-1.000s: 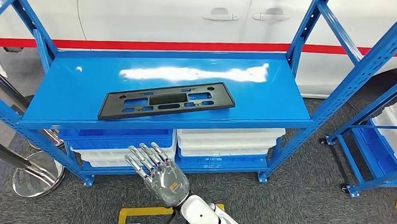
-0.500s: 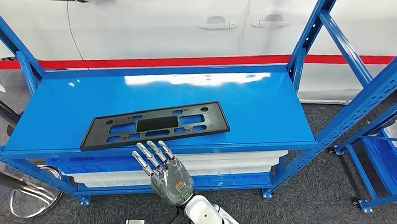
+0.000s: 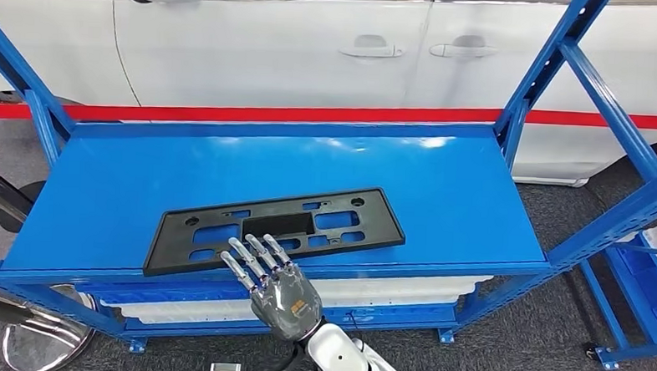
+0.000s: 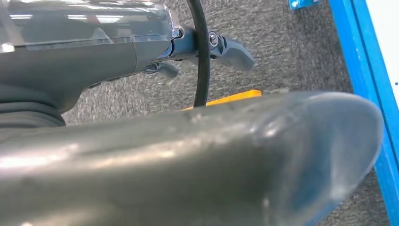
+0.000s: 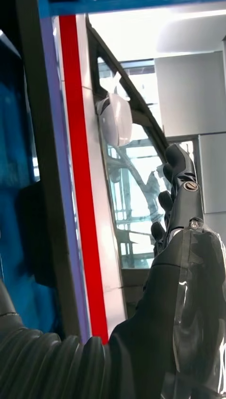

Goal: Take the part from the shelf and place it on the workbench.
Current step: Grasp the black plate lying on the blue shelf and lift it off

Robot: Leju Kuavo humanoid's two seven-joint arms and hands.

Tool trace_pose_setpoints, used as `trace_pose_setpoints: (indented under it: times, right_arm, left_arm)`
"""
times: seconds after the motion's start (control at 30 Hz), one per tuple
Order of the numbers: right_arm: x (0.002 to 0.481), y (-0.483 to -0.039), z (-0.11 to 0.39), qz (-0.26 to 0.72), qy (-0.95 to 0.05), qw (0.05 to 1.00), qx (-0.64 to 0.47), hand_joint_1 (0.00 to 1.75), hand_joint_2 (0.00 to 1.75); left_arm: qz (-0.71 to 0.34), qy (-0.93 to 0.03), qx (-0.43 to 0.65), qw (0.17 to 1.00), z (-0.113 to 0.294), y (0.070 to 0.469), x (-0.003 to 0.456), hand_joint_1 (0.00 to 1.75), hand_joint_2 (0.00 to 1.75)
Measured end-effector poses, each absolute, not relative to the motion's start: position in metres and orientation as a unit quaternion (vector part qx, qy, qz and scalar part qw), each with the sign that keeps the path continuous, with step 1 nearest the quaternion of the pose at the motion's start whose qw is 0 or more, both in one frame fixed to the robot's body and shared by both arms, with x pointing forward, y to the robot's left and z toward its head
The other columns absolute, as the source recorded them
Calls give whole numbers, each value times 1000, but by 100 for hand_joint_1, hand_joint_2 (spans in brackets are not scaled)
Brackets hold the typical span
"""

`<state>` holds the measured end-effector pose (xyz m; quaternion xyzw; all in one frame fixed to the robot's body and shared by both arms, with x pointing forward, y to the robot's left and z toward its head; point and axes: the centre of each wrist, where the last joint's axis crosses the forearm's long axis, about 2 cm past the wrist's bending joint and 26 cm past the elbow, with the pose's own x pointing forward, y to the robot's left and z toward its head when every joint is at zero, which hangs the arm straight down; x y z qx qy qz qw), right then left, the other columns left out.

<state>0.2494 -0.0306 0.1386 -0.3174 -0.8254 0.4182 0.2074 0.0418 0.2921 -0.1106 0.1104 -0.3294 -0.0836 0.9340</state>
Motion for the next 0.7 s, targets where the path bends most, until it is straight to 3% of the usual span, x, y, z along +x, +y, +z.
trace_pose_setpoints:
  times: [0.7]
  right_arm:
    - [267, -25, 128, 457, -788, 244, -332, 0, 175]
  left_arm:
    - [-89, -331, 106, 933, -110, 291, 46, 0, 0]
